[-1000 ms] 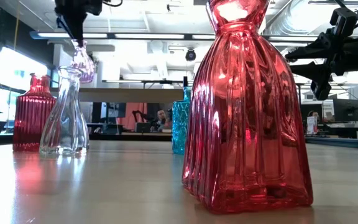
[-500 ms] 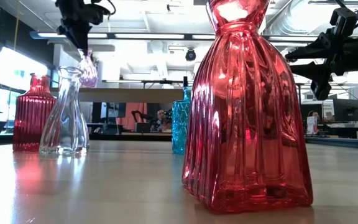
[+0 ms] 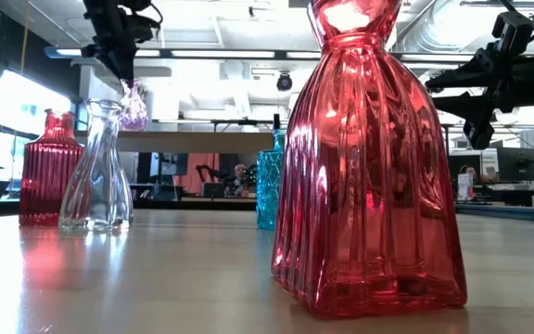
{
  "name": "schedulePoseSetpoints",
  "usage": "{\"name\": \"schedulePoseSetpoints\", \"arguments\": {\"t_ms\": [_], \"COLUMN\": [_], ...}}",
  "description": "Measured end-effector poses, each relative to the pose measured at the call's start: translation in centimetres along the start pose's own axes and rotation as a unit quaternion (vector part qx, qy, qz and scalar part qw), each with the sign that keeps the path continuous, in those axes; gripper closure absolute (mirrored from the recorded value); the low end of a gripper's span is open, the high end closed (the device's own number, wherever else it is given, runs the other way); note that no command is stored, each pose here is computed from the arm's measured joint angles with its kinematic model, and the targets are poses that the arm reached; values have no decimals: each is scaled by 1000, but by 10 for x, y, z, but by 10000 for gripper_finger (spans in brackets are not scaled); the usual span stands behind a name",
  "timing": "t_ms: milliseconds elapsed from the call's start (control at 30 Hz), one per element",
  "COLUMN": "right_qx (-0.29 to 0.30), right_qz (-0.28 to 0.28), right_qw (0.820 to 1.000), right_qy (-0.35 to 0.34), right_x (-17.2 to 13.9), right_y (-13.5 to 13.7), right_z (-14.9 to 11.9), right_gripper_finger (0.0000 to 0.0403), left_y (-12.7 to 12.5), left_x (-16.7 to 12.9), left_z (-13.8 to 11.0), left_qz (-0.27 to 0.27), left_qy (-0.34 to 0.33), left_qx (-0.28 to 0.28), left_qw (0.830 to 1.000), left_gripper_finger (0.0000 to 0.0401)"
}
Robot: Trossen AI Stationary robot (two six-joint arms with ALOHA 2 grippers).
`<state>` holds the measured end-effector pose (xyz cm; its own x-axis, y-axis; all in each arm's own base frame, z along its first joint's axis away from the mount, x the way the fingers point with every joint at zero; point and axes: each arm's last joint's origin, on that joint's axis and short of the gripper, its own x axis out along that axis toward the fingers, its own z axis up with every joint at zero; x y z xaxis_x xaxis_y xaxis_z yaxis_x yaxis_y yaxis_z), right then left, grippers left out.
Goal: Sort vases onto shelf
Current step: Put the middle left purple vase on the shelf
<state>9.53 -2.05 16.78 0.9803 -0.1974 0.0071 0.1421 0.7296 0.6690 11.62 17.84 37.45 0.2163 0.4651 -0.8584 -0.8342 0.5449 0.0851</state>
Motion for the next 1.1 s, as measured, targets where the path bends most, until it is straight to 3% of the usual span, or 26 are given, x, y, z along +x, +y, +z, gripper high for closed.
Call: {"name": "schedulePoseSetpoints", "arguments": {"t_ms": [300, 800, 1100], "right_qx": [0, 0, 0], "right_qz": [0, 0, 0], "right_qw": [1000, 1000, 1000], "right_qy": [0, 0, 0], "right_x": [0, 0, 0], "right_y": [0, 0, 0], "right_z": [0, 0, 0], "right_gripper_finger": [286, 286, 286], "left_y": [10, 24, 39], "left_x": [14, 4, 4], "left_z": [10, 53, 54], "left_qz": [-4, 2, -22], "left_qy": [1, 45, 60], "left_qx": [-41, -94, -158], "left_qw": [999, 995, 985], "left_gripper_finger": [378, 378, 378]}}
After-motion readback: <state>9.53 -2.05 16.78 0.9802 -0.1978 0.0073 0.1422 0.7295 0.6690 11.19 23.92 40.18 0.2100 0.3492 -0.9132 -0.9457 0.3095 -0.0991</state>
